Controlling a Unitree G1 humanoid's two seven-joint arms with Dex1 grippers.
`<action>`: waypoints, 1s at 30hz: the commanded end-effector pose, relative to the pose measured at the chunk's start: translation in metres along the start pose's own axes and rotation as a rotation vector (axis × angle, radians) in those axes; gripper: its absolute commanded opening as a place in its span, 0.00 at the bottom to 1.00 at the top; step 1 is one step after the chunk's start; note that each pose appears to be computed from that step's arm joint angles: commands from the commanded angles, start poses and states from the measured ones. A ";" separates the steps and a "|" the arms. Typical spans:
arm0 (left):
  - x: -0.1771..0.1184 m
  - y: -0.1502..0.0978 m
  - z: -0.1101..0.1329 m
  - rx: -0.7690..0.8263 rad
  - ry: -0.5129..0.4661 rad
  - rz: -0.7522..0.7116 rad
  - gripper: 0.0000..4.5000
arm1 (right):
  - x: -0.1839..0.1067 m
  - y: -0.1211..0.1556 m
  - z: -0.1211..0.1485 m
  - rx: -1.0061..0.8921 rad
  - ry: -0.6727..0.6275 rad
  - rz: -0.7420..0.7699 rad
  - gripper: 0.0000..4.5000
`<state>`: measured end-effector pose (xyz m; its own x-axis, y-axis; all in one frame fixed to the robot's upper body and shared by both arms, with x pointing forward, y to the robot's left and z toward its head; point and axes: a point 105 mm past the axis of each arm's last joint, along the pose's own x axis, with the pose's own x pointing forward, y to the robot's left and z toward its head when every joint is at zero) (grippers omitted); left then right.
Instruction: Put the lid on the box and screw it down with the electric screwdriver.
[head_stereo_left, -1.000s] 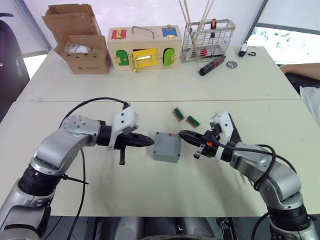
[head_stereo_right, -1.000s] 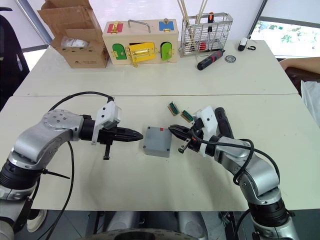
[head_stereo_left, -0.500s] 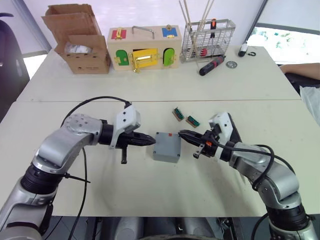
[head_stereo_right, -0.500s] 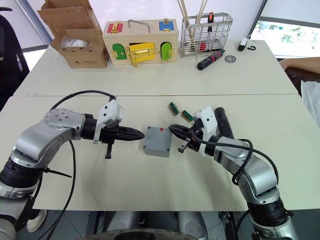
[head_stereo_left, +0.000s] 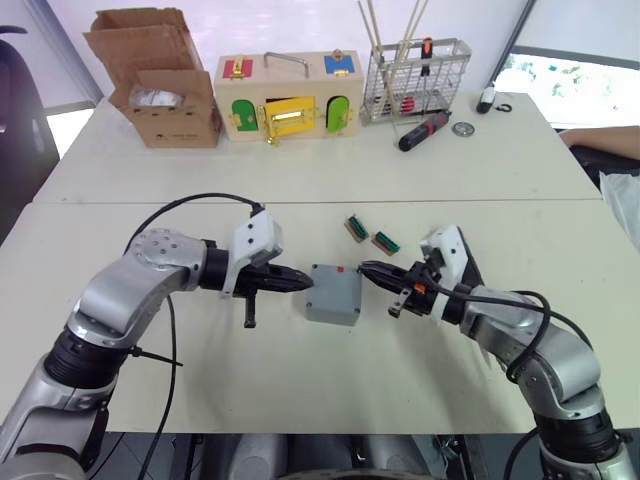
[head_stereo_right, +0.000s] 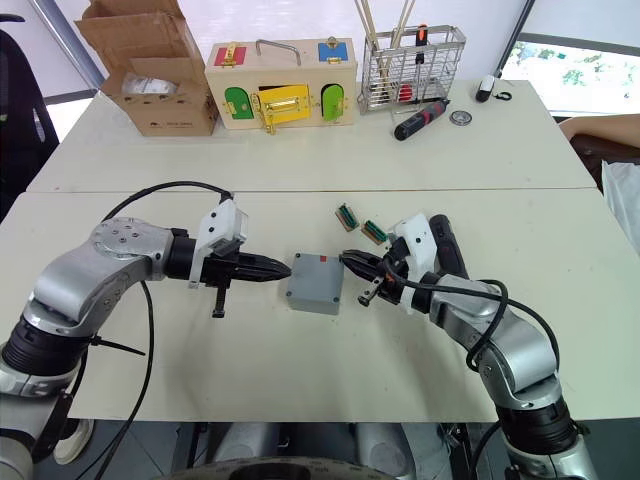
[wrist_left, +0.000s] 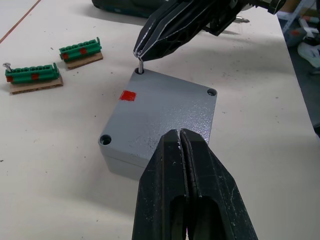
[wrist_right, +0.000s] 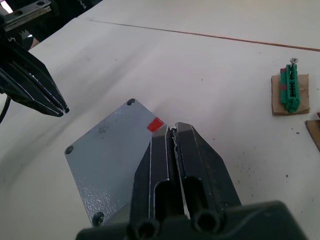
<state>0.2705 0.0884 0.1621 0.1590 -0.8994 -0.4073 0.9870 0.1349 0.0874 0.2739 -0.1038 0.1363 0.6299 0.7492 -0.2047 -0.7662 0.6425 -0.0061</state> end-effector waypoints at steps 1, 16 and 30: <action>-0.001 -0.001 0.006 0.033 -0.012 0.004 0.00 | 0.000 0.002 0.005 -0.020 -0.017 0.004 0.01; -0.001 -0.001 0.005 0.035 -0.015 0.006 0.00 | 0.002 0.000 0.007 -0.051 -0.021 0.017 0.21; 0.001 0.021 0.028 0.089 -0.130 -0.002 0.00 | -0.063 -0.070 0.100 -0.067 0.005 -0.145 0.99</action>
<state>0.2903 0.0808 0.1727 0.1564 -0.9297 -0.3335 0.9851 0.1224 0.1208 0.3019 -0.1688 0.2338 0.7246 0.6574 -0.2068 -0.6860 0.7167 -0.1255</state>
